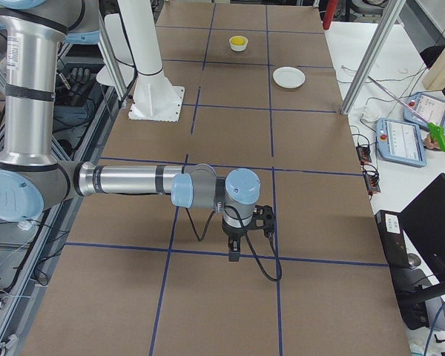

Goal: Move lemon from plate to bowl

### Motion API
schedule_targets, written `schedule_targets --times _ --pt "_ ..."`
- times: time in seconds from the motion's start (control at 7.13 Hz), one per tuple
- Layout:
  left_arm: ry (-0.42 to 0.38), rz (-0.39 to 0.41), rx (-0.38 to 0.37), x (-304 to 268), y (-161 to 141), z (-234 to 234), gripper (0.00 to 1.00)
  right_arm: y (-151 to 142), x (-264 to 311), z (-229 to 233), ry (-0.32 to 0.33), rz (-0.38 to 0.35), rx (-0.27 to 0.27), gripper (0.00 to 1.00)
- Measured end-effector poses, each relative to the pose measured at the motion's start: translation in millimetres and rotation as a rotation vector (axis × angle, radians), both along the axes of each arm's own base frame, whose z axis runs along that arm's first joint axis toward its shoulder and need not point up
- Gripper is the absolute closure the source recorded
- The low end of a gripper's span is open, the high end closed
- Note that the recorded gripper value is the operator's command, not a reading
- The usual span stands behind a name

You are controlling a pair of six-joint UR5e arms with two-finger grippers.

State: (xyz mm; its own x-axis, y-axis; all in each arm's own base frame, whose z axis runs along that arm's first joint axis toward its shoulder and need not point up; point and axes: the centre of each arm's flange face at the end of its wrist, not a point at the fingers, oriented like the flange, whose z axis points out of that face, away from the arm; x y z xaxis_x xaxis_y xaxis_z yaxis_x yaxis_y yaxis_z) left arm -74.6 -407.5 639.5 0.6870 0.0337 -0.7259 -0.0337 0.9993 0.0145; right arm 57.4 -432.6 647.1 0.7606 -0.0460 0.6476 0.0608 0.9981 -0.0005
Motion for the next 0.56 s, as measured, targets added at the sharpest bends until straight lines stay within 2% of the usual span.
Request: schedule_targets --times 0.56 --pt "0.0 0.0 0.0 -0.2 -0.2 1.6 0.0 0.0 0.0 0.0 0.0 0.0 0.0 0.0"
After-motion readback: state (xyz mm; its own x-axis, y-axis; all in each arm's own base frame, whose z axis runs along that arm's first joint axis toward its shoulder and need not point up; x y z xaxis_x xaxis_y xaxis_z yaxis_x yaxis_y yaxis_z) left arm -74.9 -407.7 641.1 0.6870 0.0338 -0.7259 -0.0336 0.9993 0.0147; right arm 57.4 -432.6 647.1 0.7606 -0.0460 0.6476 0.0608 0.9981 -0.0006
